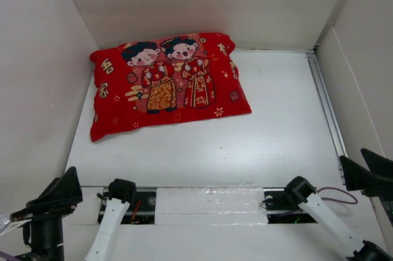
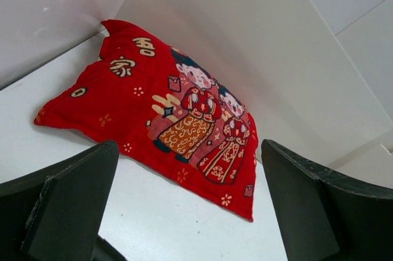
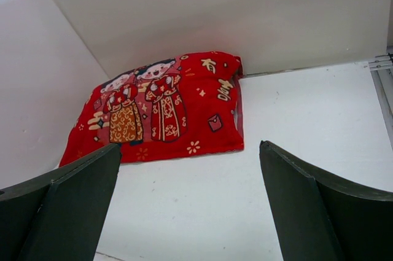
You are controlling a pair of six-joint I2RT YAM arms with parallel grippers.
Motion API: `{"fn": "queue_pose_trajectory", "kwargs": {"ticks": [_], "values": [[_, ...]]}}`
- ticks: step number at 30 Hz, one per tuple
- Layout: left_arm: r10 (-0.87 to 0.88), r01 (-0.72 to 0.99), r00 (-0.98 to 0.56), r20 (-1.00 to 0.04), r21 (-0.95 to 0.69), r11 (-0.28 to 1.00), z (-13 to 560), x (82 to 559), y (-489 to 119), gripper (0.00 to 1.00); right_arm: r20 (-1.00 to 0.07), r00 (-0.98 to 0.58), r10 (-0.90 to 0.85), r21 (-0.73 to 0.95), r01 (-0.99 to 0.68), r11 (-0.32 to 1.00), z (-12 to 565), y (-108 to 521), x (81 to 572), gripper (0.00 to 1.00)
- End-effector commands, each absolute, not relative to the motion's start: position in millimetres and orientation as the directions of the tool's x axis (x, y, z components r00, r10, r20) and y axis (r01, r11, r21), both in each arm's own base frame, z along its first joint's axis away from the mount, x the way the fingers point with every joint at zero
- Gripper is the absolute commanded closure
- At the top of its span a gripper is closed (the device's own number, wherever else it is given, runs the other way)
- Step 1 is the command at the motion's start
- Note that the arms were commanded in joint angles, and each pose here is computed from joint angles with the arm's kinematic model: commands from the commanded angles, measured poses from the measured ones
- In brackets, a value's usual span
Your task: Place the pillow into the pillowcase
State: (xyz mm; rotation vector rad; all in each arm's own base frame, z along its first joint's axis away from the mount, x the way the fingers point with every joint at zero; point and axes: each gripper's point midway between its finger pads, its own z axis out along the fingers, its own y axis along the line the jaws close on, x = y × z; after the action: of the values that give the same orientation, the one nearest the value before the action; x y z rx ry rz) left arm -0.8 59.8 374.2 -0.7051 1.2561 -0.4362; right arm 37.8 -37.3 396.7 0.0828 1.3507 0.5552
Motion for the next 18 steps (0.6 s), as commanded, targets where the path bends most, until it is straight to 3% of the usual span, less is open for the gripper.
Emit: {"fn": "queue_pose_trajectory", "kwargs": {"ticks": [1, 18], "values": [[-0.691, -0.001, 0.342, -0.636, -0.736, 0.677, 365, -25, 67, 0.0, -0.889, 0.108, 0.445, 0.392, -0.322, 0.862, 390, -44, 34, 0.0], [-0.707, -0.009, 0.305, -0.639, -0.744, 0.668, 341, -2, 57, 0.0, -0.892, 0.086, 0.443, 0.388, -0.356, 0.85, 386, -33, 37, 0.0]]}}
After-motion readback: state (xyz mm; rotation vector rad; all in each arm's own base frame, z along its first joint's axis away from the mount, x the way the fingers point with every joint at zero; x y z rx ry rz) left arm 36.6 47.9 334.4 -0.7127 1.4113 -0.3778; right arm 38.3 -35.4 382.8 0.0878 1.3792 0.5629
